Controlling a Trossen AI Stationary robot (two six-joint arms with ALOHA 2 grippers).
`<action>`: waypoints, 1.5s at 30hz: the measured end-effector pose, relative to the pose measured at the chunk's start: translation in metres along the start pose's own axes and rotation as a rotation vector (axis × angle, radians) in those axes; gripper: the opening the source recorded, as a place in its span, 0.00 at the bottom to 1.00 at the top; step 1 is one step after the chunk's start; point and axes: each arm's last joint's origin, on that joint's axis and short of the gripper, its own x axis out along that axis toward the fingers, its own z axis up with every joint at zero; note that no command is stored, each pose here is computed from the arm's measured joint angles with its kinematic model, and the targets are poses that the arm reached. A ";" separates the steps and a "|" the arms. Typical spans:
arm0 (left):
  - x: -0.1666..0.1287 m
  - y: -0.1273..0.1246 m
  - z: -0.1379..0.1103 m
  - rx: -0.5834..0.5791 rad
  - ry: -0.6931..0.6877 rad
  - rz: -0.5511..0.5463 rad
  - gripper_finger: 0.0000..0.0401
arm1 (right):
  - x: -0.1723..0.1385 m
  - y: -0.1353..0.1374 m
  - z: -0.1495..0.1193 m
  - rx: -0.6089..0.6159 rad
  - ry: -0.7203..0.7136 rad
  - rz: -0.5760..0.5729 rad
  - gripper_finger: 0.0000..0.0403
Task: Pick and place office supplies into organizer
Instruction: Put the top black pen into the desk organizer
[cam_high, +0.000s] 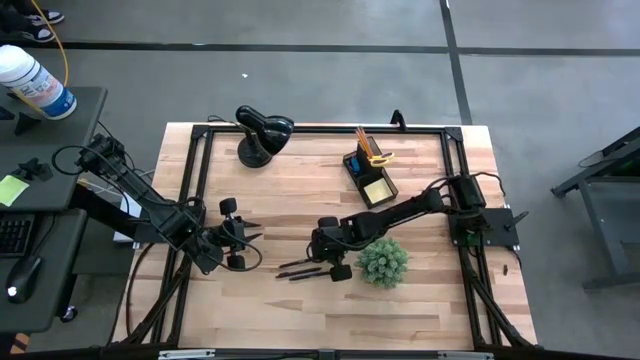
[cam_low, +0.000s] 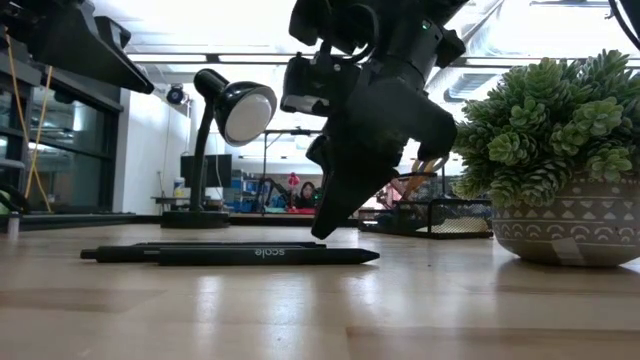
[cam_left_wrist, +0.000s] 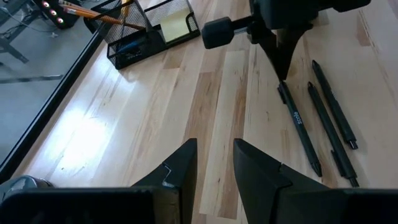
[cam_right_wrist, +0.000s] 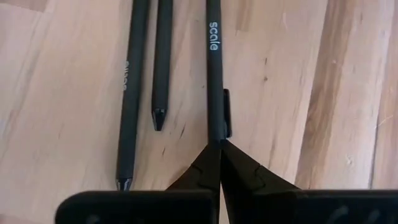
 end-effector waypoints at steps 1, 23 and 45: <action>0.000 0.000 0.000 0.000 0.000 0.000 0.23 | 0.000 0.000 0.000 0.000 -0.001 0.005 0.00; 0.000 0.000 0.000 0.001 -0.002 0.007 0.23 | 0.006 -0.020 0.003 0.041 -0.056 0.079 0.13; 0.020 -0.026 -0.026 -0.096 0.132 -0.312 0.23 | -0.008 -0.035 0.013 0.019 -0.047 0.023 0.18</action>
